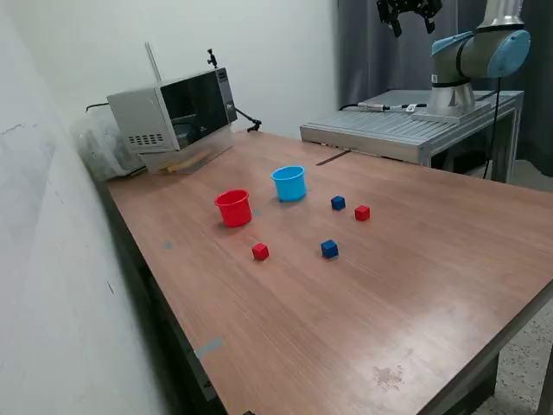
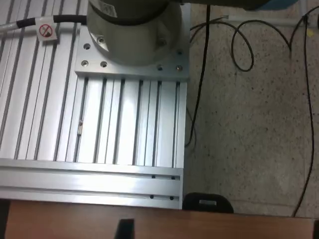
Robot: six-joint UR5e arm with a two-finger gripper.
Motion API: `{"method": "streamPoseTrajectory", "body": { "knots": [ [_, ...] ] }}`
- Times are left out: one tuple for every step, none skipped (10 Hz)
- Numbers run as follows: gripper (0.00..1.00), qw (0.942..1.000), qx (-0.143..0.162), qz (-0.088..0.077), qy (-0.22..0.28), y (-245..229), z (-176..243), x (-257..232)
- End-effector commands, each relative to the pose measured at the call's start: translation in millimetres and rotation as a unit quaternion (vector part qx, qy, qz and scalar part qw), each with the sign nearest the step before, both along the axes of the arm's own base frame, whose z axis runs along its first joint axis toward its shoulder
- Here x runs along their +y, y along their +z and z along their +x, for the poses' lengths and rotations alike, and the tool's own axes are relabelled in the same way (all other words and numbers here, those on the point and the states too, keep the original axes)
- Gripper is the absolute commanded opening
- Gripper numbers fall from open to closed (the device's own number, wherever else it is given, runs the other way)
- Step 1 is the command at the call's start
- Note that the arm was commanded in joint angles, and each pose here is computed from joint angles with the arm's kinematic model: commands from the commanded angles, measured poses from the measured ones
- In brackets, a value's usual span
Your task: Place red objects in the red bin, and blue objects in the blue bin.
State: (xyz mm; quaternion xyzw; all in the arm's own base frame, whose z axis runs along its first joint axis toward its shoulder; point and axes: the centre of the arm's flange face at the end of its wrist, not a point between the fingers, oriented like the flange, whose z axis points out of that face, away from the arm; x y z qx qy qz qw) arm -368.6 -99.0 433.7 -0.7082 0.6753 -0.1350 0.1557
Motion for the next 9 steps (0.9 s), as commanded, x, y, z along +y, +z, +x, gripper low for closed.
{"method": "streamPoseTrajectory", "body": {
  "knots": [
    [1.0, 0.9968, 0.075, -0.025, 0.007, 18.3, -41.4, -18.0],
    [1.0, 0.9889, 0.134, -0.062, 0.017, 6.1, -88.8, -39.8],
    [1.0, 0.9877, 0.141, -0.064, 0.019, -14.0, -118.4, -43.2],
    [1.0, 0.982, 0.177, -0.063, 0.021, -19.1, -141.0, -43.2],
    [1.0, 0.9753, 0.211, -0.061, 0.021, -16.9, -158.7, -40.0],
    [1.0, 0.9723, 0.225, -0.06, 0.02, -22.6, -174.9, -37.5],
    [1.0, 0.9698, 0.235, -0.06, 0.021, -35.8, -187.5, -37.4],
    [1.0, 0.9641, 0.259, -0.058, 0.013, -47.4, -202.2, -28.8],
    [1.0, 0.9619, 0.268, -0.055, -0.001, -59.9, -214.1, -13.6]
  ]
}}
